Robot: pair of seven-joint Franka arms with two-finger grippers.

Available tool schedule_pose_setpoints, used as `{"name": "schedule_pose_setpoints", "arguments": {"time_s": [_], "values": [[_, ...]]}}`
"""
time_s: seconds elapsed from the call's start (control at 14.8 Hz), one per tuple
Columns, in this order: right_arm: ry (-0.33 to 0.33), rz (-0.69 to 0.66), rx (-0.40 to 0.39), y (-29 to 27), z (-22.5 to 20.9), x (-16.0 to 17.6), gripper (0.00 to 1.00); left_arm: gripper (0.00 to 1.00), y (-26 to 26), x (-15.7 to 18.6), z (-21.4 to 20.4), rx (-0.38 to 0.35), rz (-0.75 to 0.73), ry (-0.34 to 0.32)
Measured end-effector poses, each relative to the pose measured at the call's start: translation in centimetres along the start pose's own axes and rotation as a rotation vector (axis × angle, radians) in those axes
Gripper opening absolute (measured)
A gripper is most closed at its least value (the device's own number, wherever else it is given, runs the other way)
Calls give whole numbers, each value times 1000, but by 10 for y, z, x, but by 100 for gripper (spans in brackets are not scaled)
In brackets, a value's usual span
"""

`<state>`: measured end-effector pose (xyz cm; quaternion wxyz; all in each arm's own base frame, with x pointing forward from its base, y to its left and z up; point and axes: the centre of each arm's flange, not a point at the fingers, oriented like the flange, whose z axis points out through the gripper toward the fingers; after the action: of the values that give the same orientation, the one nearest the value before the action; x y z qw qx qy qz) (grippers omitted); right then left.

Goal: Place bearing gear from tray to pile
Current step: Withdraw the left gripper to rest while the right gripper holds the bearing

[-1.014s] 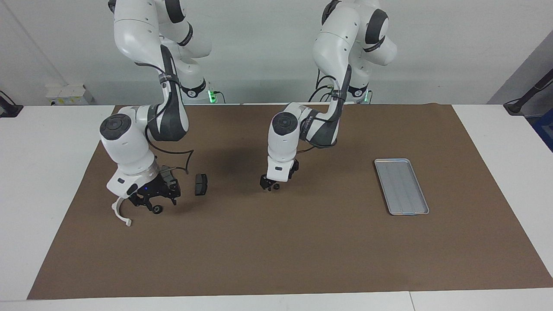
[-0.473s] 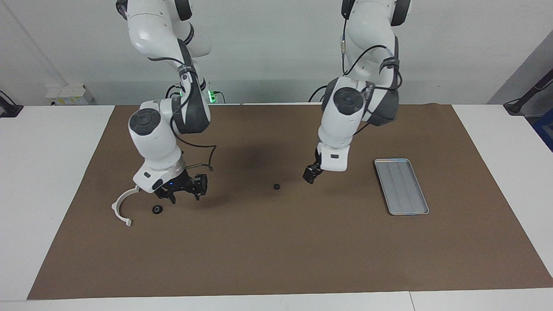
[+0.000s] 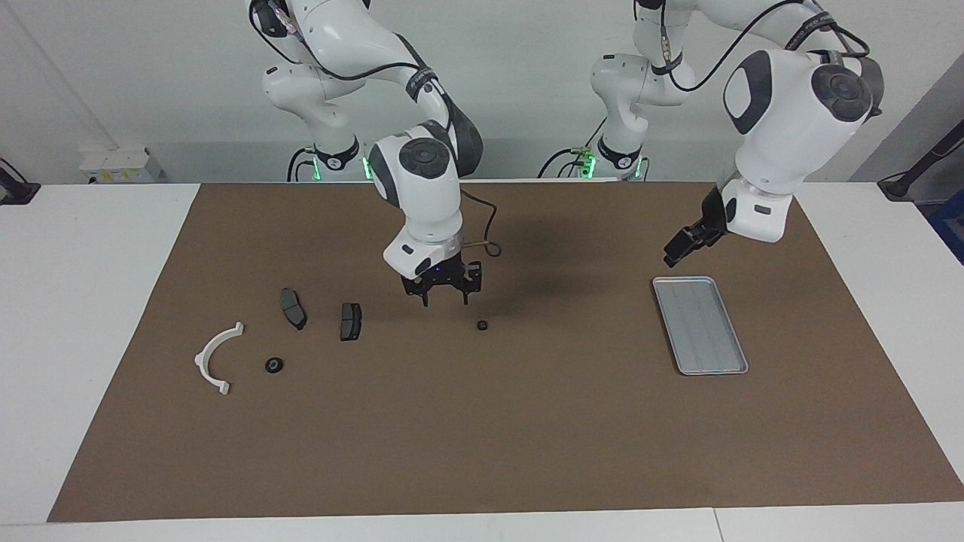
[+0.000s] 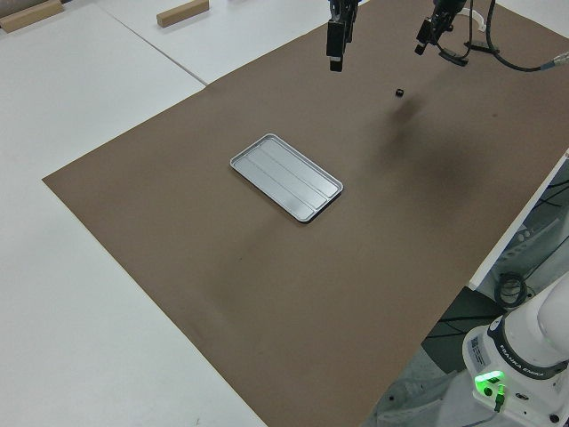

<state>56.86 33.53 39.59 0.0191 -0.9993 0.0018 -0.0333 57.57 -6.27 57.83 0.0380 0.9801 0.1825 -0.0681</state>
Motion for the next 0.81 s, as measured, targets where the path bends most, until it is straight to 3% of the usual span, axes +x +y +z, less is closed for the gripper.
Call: {"name": "schedule_pose_setpoints", "arguments": {"time_s": [0.34,0.81], "values": [[21,-9,18,-25,60,-3,80,100,-64,-15,-31,-7,101,-51],[22,-11,20,-28,86,-3,78,100,-70,-12,-19,-8,140,-50]]}}
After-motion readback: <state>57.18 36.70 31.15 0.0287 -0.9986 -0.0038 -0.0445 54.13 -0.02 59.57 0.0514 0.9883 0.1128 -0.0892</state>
